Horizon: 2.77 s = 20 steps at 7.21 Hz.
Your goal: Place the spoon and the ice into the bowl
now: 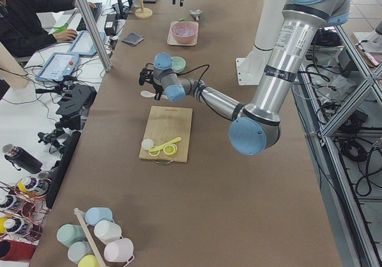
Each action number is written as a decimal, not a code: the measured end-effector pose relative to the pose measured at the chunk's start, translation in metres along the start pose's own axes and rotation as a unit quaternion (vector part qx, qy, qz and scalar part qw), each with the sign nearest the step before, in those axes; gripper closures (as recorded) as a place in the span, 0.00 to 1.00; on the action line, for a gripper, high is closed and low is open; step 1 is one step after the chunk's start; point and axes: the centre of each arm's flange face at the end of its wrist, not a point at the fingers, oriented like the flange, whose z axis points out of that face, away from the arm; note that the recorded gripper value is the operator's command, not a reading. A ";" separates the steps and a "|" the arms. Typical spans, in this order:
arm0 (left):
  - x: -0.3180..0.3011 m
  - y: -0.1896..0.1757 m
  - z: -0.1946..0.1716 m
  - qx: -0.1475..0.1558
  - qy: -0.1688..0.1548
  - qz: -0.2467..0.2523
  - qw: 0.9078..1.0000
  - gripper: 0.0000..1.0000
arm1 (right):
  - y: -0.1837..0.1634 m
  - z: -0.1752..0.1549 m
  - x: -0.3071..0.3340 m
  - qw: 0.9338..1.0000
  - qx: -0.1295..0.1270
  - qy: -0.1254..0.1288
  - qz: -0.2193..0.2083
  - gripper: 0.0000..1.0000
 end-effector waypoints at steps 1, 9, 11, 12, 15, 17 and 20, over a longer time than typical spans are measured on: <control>0.004 -0.002 -0.001 0.001 0.002 -0.003 1.000 1.00 | 0.014 0.021 -0.009 0.999 0.010 -0.006 -0.036 0.02; 0.005 -0.002 -0.001 0.001 0.002 -0.004 1.000 1.00 | 0.036 0.122 -0.046 0.990 0.034 -0.014 -0.135 0.22; 0.004 -0.002 0.000 0.001 0.001 -0.004 1.000 1.00 | 0.039 0.131 -0.045 0.991 0.027 -0.014 -0.132 0.23; 0.004 -0.002 0.000 0.001 0.001 -0.004 1.000 1.00 | 0.041 0.135 -0.043 0.991 0.021 -0.012 -0.129 0.23; 0.004 -0.002 0.000 0.000 0.001 -0.004 1.000 1.00 | 0.038 0.139 -0.042 0.993 0.007 -0.008 -0.115 0.63; 0.004 -0.002 0.000 0.000 0.001 -0.003 1.000 1.00 | 0.037 0.139 -0.041 0.994 0.006 -0.007 -0.111 0.88; 0.003 -0.002 0.000 0.000 0.001 -0.003 1.000 1.00 | 0.037 0.138 -0.042 0.994 0.007 -0.007 -0.107 1.00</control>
